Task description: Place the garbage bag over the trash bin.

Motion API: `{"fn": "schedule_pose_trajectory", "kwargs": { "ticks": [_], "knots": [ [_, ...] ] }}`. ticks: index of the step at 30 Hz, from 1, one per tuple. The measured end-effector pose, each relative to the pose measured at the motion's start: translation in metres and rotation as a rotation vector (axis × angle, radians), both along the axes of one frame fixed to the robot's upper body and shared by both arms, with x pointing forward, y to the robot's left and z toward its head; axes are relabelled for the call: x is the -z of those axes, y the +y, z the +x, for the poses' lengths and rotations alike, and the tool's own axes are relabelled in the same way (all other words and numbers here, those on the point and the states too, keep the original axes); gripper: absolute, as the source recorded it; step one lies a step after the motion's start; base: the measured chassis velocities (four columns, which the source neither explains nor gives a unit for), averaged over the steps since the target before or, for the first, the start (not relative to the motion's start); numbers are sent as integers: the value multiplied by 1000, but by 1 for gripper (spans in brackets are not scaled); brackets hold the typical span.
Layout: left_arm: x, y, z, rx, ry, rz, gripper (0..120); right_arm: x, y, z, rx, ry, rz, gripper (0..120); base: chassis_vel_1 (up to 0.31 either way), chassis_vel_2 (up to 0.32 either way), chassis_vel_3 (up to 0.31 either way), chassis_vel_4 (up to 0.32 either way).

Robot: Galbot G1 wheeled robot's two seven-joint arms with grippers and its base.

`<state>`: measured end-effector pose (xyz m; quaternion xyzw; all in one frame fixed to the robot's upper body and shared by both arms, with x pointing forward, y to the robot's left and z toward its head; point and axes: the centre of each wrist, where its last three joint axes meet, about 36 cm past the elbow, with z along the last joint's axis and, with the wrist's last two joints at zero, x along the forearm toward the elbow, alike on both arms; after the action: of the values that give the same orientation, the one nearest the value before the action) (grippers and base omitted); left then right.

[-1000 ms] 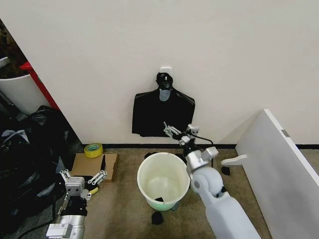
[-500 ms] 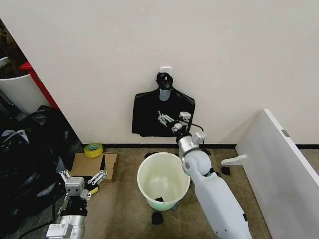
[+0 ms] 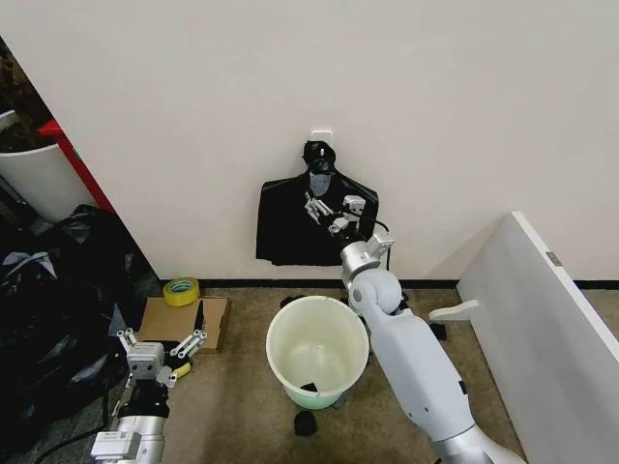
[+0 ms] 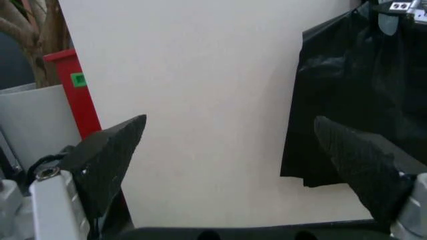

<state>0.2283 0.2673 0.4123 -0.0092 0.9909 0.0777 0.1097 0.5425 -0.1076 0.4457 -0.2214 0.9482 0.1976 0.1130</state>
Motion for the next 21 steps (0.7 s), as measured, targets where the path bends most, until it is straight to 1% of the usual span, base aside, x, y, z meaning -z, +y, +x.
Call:
{"fn": "schedule_pose_trajectory", "kwargs": {
  "ticks": [1,2,3,8,9,10,14,15,18,21],
  "knots": [
    [0,0,0,0,0,1,99,0,0,1,0,-1,-2,59,0,0,0,0],
    [0,0,0,0,0,1,99,0,0,1,0,-1,-2,59,0,0,0,0],
    [0,0,-1,1,0,2,99,-1,0,2,0,-3,-2,55,0,0,0,0],
    [0,0,-1,-1,-1,1,99,-5,-1,3,9,-10,-4,33,0,0,0,0],
    [0,0,-1,-1,-1,1,99,-5,-1,3,9,-10,-4,33,0,0,0,0],
    [0,0,-1,-1,-1,0,99,-5,-2,2,10,-11,-4,30,0,0,0,0],
    [0,-1,-1,3,-1,0,99,-3,-4,-2,18,-10,-12,11,0,0,0,0],
    [0,-1,-1,3,-1,0,99,-3,-4,-2,18,-10,-12,11,0,0,0,0],
    [0,-1,-1,6,-1,4,99,1,-7,-7,24,-10,-19,0,0,0,0,0],
    [0,-1,0,5,-3,2,99,3,-11,-16,24,-12,-27,0,0,0,0,0]
  ]
}}
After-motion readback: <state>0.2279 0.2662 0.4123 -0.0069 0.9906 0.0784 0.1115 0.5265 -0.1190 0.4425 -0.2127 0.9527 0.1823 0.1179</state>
